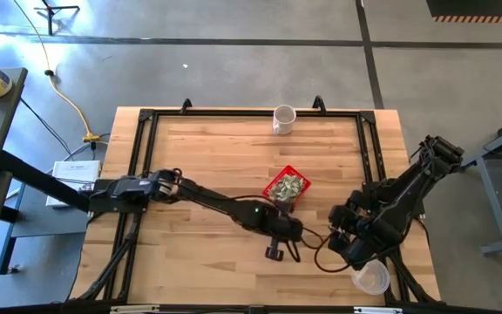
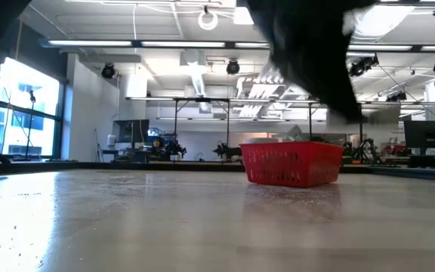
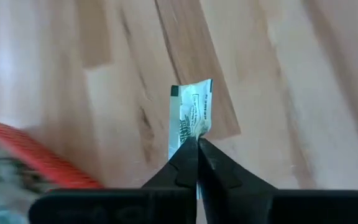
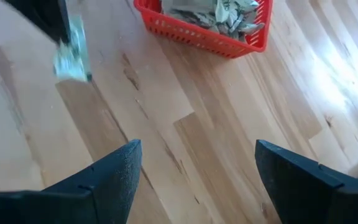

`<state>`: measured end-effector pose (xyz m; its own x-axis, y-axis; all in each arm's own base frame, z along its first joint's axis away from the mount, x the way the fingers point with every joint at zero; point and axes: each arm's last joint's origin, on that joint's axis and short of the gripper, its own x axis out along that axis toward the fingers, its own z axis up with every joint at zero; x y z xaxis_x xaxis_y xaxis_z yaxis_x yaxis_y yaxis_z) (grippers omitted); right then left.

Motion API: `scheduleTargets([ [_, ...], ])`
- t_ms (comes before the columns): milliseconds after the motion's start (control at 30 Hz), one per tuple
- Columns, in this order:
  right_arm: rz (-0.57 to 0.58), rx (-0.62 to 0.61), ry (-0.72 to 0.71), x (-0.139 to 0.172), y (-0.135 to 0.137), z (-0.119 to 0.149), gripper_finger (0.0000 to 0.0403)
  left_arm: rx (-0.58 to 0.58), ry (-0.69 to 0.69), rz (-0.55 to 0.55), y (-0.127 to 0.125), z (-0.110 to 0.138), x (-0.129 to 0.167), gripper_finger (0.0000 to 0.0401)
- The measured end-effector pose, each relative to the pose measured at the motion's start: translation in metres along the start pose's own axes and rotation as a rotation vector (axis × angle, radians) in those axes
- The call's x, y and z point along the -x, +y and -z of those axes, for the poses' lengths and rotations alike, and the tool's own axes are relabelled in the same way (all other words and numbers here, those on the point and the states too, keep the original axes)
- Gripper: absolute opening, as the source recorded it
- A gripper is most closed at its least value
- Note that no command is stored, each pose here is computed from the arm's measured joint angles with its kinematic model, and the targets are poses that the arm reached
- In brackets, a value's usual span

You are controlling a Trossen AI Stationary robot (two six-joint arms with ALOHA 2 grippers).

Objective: Pick and place items into bin
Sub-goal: Put the white stevia packet into the red bin

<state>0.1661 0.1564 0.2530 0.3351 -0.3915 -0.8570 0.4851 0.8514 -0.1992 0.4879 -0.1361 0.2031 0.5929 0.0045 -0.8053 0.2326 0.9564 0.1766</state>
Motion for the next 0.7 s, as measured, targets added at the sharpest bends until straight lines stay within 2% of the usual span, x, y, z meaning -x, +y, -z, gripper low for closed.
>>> scheduleTargets([
  [100, 0.013, 0.018, 0.007, 0.001, -0.001, 0.003, 0.0303, 0.004, 0.001, -0.019, 0.009, -0.019, 0.028, 0.0023],
  [200, 0.037, 0.017, 0.019, 0.003, -0.004, 0.006, 0.0303, 0.020, 0.027, -0.134, 0.028, -0.029, 0.052, 0.0022],
  [300, 0.052, 0.010, 0.031, 0.005, -0.005, 0.011, 0.0303, 0.072, 0.088, -0.247, 0.060, -0.026, 0.063, 0.0032],
  [367, 0.049, 0.009, 0.036, 0.007, -0.005, 0.015, 0.0303, 0.143, 0.141, -0.277, 0.086, -0.017, 0.059, 0.0032],
  [467, 0.034, 0.015, 0.040, 0.010, -0.004, 0.020, 0.0303, 0.263, 0.182, -0.164, 0.121, -0.004, 0.053, 0.0025],
  [567, 0.027, 0.025, 0.043, 0.012, -0.003, 0.022, 0.0303, 0.410, 0.222, -0.065, 0.142, 0.011, 0.040, 0.0034],
  [633, 0.025, 0.027, 0.045, 0.012, -0.003, 0.023, 0.0303, 0.469, 0.284, -0.060, 0.149, 0.023, 0.030, 0.0064],
  [700, 0.023, 0.029, 0.051, 0.012, -0.003, 0.024, 0.0303, 0.529, 0.291, -0.053, 0.152, 0.028, 0.027, 0.0107],
])
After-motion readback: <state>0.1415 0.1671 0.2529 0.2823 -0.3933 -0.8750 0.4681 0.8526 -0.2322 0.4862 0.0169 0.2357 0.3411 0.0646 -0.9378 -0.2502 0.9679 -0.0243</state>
